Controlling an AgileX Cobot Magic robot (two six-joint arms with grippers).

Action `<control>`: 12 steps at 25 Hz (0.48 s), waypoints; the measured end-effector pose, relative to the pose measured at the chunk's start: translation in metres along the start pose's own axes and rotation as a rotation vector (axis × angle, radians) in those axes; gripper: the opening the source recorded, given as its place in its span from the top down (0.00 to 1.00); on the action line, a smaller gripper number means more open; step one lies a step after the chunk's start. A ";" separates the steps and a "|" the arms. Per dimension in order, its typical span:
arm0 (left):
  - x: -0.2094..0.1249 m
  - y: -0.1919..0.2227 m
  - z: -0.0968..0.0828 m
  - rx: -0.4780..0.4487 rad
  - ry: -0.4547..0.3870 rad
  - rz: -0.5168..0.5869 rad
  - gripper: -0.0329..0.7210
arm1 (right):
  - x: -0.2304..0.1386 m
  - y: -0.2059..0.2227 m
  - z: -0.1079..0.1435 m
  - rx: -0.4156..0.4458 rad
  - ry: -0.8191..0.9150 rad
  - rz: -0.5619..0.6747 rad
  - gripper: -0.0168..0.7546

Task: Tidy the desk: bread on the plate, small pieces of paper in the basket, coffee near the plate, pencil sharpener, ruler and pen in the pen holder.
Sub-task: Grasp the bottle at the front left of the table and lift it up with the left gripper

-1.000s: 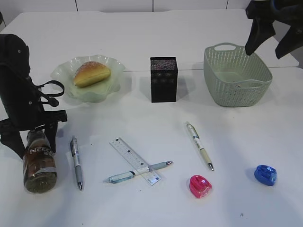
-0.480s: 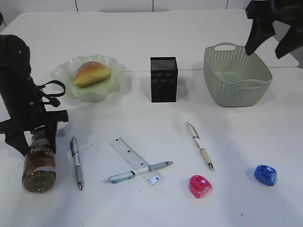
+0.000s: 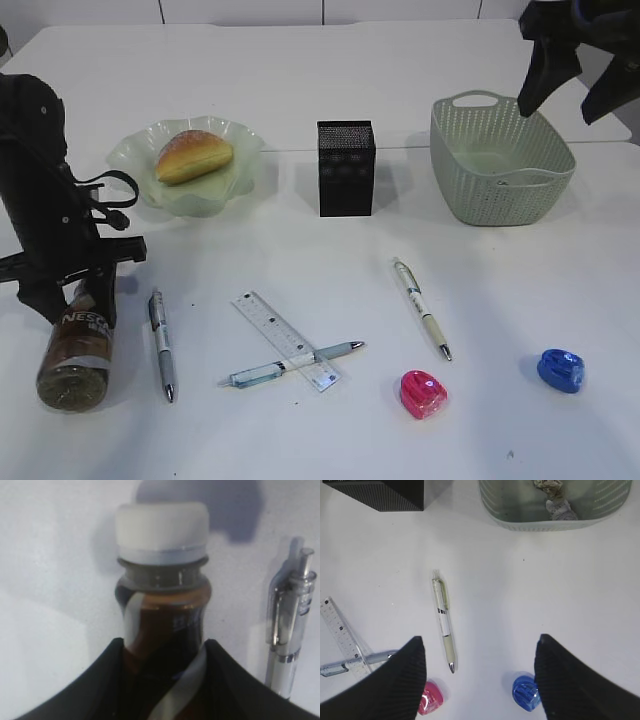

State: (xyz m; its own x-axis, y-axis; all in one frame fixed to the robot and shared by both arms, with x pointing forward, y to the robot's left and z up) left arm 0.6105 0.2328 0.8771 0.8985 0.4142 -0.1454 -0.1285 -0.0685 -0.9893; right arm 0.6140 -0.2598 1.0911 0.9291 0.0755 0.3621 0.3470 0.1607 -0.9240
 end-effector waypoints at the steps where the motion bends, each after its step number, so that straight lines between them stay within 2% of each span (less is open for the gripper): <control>1: 0.000 0.000 0.000 0.000 0.007 0.000 0.54 | 0.000 0.000 0.000 0.000 0.000 0.000 0.29; 12: 0.000 0.000 0.000 0.002 0.085 -0.003 0.54 | 0.000 0.000 0.000 0.000 0.000 0.000 0.29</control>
State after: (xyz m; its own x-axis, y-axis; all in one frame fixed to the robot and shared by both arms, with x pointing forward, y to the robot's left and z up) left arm 0.6108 0.2332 0.8771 0.9314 0.3356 -0.1411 -0.1263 -0.0657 -0.9898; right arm 0.6140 -0.2598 1.0911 0.9291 0.0755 0.3621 0.3470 0.1607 -0.9240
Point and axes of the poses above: a point on each arm's last joint axis where the gripper is mounted, y pointing out along that axis toward the gripper, z along the wrist's bending axis when the last joint is at zero, x = y × z, the point moved 3 cm from there along y, pointing out along that axis toward the gripper, and after that the axes turned 8 degrees about -y, right-handed, at the moved point
